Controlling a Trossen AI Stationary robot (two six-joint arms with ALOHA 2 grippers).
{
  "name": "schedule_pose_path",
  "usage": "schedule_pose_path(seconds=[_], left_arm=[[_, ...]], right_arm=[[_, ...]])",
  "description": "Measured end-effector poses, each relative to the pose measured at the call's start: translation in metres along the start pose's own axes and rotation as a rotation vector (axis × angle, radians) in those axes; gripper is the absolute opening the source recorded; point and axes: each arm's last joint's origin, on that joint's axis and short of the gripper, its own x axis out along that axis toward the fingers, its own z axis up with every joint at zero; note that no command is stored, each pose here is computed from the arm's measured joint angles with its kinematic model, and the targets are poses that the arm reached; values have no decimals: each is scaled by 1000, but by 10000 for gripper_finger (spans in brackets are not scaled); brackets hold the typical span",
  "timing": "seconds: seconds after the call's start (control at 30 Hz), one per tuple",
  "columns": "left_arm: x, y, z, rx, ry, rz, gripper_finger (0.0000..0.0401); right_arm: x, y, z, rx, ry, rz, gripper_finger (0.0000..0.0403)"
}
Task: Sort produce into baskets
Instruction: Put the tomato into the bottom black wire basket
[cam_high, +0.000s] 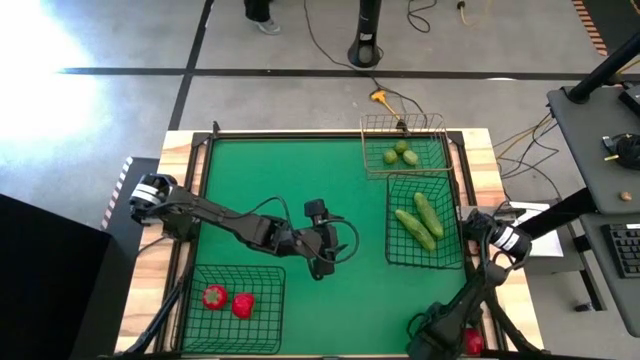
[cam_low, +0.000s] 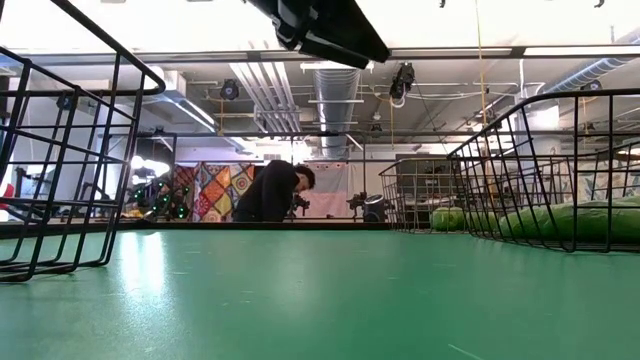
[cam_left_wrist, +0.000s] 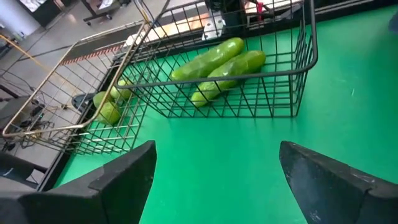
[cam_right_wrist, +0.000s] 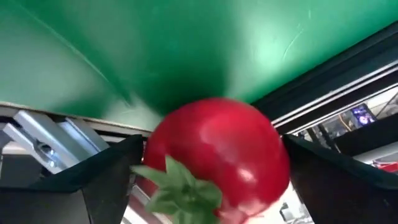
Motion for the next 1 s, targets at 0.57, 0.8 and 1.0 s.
schedule_pose_path(seconds=[0.57, 0.8, 1.0], left_arm=[[-1, -4, -7, -3, 16, 17, 322], [-13, -10, -3, 14, -7, 73, 322], [-43, -19, 9, 14, -71, -33, 322]], right_arm=[[6, -7, 5, -6, 32, -29, 334], [2, -6, 2, -92, 19, -13, 310], [-36, 4, -12, -217, -101, 127, 310]])
